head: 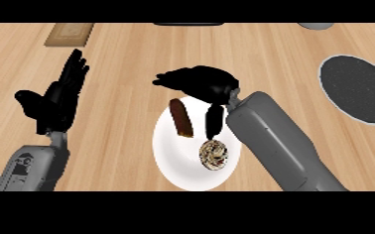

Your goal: Pick the sweet potato from the plate and place it in the pan

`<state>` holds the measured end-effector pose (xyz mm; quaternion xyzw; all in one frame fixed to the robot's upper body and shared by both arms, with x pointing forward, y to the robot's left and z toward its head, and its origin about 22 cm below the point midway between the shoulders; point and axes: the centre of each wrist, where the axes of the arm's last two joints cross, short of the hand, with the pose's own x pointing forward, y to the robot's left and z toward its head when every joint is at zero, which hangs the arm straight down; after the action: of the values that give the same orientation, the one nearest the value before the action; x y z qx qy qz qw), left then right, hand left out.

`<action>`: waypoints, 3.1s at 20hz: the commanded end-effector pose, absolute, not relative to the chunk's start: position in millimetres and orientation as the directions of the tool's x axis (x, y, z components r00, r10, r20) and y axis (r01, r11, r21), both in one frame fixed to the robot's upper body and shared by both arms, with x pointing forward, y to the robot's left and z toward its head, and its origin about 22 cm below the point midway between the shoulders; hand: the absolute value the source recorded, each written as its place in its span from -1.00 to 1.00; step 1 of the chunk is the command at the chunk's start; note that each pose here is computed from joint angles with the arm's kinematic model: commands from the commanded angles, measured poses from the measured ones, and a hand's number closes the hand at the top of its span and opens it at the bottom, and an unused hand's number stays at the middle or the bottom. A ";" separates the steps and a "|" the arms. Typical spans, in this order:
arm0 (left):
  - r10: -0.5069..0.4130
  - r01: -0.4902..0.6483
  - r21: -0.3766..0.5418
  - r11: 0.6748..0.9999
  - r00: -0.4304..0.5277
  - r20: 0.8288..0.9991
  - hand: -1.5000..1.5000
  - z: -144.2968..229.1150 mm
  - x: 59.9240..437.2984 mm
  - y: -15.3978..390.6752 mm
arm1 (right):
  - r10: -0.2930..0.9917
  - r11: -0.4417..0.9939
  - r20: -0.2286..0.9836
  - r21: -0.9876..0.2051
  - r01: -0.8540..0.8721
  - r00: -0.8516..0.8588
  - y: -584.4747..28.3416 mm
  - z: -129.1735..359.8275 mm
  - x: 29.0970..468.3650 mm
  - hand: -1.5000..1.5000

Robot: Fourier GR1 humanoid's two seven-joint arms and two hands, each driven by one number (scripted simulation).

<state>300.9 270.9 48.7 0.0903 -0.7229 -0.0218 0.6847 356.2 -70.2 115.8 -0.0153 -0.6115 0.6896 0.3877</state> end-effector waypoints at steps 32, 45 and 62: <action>-0.175 -0.087 0.170 0.982 -0.046 0.984 0.00 42.5 286.0 269.4 | 0.666 -0.279 0.140 -0.864 -0.419 -0.733 -19.7 41.3 337.5 -1.00; -0.161 -0.084 0.156 0.984 -0.053 0.986 0.00 44.5 297.3 272.8 | 0.539 -0.374 0.144 -0.842 -0.389 -0.830 -24.1 14.5 349.5 1.00; -0.161 -0.131 0.154 0.979 -0.043 0.986 0.00 52.8 298.2 280.5 | 0.912 0.362 0.239 -0.851 -0.382 0.333 -144.8 24.6 415.8 1.00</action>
<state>297.9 281.1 50.6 0.1016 -0.7178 -0.0121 0.6887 401.6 -120.8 13.2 -0.2802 -0.4238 0.5811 0.6358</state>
